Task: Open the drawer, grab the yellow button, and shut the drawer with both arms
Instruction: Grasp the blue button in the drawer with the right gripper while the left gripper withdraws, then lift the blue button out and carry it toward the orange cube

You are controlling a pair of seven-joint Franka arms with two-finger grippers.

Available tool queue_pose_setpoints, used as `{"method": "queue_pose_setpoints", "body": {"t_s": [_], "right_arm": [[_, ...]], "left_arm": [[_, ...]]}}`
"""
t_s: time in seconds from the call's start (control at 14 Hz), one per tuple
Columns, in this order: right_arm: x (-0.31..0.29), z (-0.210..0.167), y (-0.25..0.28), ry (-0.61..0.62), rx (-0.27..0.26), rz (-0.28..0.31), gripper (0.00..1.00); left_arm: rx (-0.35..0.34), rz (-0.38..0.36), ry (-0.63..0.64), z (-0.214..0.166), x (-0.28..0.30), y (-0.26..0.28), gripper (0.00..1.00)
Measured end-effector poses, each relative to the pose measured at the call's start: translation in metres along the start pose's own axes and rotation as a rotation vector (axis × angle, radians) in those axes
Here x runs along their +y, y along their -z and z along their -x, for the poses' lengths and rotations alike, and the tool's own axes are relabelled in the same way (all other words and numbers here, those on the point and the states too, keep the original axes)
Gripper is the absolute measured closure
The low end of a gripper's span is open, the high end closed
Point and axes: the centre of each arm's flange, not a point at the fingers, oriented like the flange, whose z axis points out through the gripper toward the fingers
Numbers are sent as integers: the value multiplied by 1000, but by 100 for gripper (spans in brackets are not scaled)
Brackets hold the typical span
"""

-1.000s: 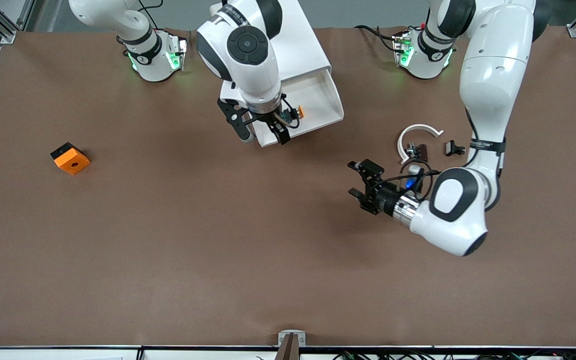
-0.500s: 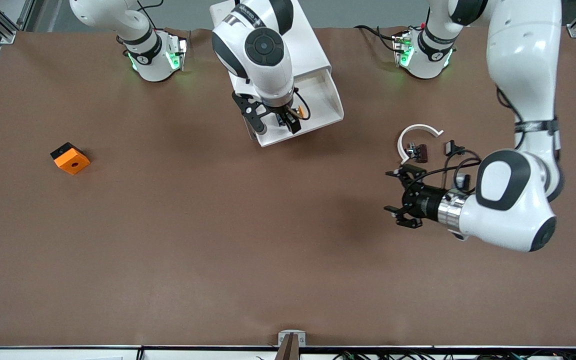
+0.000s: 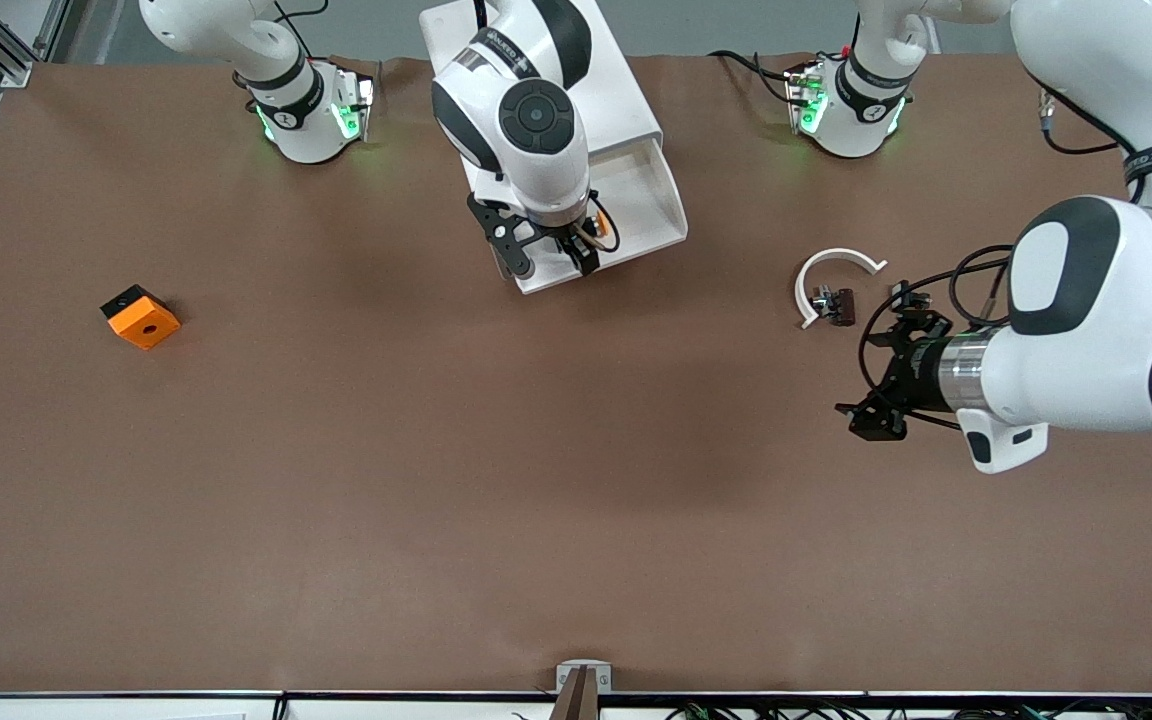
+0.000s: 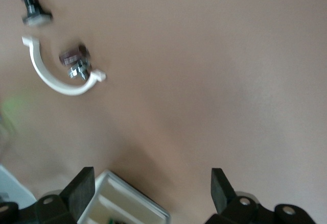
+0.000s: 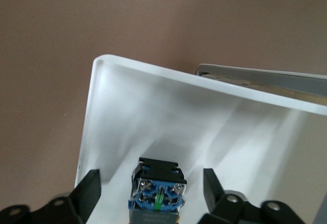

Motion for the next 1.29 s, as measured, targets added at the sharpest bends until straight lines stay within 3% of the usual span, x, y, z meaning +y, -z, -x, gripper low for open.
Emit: {"method": "queue_pose_setpoints", "body": {"t_s": [0.14, 0.29, 0.5, 0.71, 0.86, 1.0, 1.29], "right_arm": [[0, 0, 1, 0, -1, -2, 40], [-1, 1, 3, 0, -2, -7, 59], [-4, 0, 14, -2, -6, -29, 58], [-9, -29, 54, -44, -11, -23, 58], [-6, -81, 107, -42, -20, 28, 58], [10, -145, 150, 95, -45, 84, 58], [46, -306, 193, 402, -98, 32, 58]], "left_arm": [[28, -4, -41, -3, -2, 3, 0], [43, 20, -102, 2, -7, 18, 0], [112, 42, -300, 11, -26, 53, 0], [144, 31, -394, 20, -31, 60, 0], [146, 5, -430, 33, -25, 49, 0], [144, -16, -475, 54, -16, 34, 0], [128, -3, -570, 98, 8, -16, 0]]}}
